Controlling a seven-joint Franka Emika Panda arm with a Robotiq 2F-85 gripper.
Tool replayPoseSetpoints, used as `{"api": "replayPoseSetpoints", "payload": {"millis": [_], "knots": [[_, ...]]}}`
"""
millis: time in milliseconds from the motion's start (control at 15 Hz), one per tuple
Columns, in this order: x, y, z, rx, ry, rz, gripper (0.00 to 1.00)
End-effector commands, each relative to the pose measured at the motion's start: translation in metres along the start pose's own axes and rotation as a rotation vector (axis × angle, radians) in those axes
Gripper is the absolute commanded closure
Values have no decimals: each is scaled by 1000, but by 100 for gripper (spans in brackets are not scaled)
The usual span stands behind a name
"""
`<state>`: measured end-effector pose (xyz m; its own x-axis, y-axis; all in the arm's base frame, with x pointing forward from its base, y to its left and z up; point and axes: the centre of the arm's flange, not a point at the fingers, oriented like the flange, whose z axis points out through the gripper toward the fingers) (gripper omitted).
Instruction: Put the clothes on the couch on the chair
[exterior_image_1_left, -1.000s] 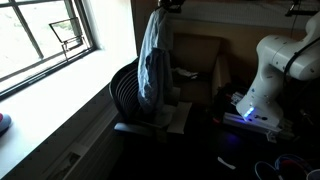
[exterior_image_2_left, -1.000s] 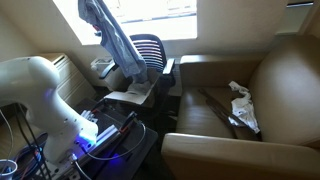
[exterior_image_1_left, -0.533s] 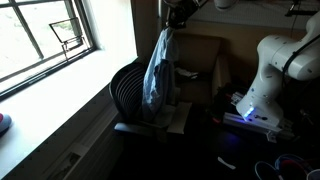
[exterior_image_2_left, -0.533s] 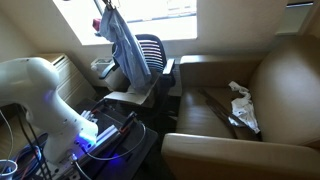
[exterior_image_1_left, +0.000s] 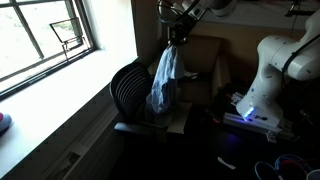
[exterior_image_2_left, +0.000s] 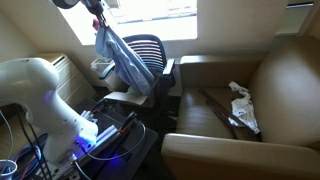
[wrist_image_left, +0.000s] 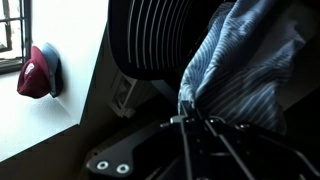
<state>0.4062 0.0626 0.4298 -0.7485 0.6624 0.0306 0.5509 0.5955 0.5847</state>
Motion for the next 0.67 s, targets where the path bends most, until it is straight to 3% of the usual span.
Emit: {"api": "replayPoseSetpoints", "payload": {"millis": [0, 133, 200, 333, 400, 600], "knots": [[-1, 0, 0, -1, 0, 2, 96], [-6, -4, -3, -6, -7, 8, 99], [-12, -12, 14, 23, -27, 17, 99], [-21, -46, 62, 149, -7, 64, 99], [-16, -59, 85, 201, 42, 92, 99], [-4, -85, 135, 315, 105, 84, 99]]}}
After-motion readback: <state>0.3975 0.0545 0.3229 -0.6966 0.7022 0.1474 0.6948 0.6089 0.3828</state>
